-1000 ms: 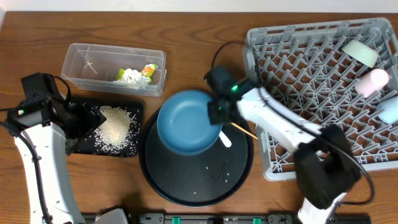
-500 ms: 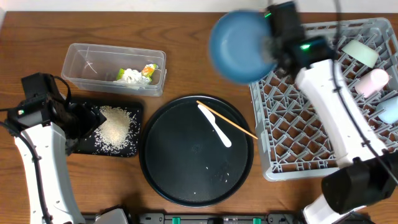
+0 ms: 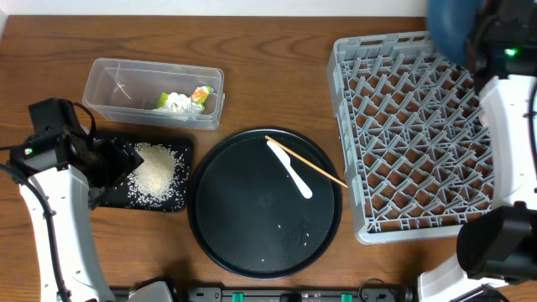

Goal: Sort waste into correct bins and load items into the dishwasher rack
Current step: 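Carry the blue bowl with right gripper into the rack's back right, then lower the blue bowl into the rack's back left and release it, then reach right gripper to the wooden chopstick on the round tray and grasp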

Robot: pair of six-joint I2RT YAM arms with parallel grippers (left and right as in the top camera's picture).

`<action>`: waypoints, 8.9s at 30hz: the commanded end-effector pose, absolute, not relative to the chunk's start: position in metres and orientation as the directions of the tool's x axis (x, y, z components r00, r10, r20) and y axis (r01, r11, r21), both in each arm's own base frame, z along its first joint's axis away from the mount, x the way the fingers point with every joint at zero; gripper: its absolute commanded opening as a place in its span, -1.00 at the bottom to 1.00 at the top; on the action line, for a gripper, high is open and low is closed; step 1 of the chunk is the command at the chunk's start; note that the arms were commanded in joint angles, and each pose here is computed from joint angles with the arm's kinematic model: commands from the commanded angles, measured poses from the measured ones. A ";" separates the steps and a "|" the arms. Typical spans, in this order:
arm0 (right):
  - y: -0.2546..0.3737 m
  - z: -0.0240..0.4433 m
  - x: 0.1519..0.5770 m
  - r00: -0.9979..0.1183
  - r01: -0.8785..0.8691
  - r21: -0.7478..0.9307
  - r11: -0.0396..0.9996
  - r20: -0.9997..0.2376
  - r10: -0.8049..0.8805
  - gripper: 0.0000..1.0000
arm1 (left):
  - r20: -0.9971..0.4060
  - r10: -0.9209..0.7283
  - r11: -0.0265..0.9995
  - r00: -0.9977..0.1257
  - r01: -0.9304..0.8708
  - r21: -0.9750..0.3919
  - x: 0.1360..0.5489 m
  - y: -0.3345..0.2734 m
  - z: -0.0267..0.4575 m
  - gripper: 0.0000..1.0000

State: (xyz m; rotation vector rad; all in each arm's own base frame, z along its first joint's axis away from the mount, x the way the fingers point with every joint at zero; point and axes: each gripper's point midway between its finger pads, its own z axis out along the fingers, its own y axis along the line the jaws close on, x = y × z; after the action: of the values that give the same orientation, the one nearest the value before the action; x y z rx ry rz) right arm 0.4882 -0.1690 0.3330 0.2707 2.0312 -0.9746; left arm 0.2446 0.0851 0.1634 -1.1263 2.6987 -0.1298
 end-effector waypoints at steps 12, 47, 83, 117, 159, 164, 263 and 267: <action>-0.206 0.276 0.490 -0.800 0.459 -0.731 0.504 -0.587 -0.123 -0.98 | -0.161 -0.719 0.695 -0.676 -0.703 -0.150 0.243 0.088 0.161 0.72; -0.176 0.252 0.487 -0.829 0.455 -0.755 0.472 -0.553 -0.085 -0.98 | -0.155 -0.736 0.676 -0.659 -0.720 -0.154 0.243 0.088 0.160 0.72; -0.143 0.286 0.521 -0.836 0.312 -0.866 0.392 -0.446 -0.320 -0.97 | -0.152 -0.731 0.682 -0.665 -0.716 -0.150 0.242 0.088 0.160 0.72; -0.101 0.254 0.521 -0.834 0.271 -0.886 0.376 -0.411 -0.367 -0.97 | -0.153 -0.729 0.685 -0.667 -0.713 -0.150 0.242 0.088 0.160 0.72; -0.049 0.205 0.492 -0.884 0.060 -0.896 0.440 -0.253 -0.394 -0.68 | -0.160 -0.728 0.685 -0.666 -0.712 -0.153 0.243 0.088 0.161 0.72; -0.056 0.202 0.488 -0.892 0.085 -0.888 0.452 -0.270 -0.364 -0.30 | -0.160 -0.728 0.685 -0.666 -0.712 -0.153 0.243 0.088 0.161 0.72; 0.188 0.203 0.328 -0.766 -0.610 0.197 0.767 -0.395 -0.507 0.47 | -0.169 -0.728 0.686 -0.665 -0.711 -0.157 0.246 0.089 0.161 0.74; 0.200 0.172 0.309 -0.717 -0.691 0.151 0.707 -0.271 -0.643 0.34 | -0.161 -0.728 0.685 -0.666 -0.712 -0.154 0.244 0.089 0.161 0.74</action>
State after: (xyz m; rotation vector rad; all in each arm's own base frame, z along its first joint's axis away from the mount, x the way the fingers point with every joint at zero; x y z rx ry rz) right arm 0.3162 0.1916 0.1951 -0.9095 2.6915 0.4173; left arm 0.2478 0.0864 0.1641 -1.1541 2.6726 -0.1341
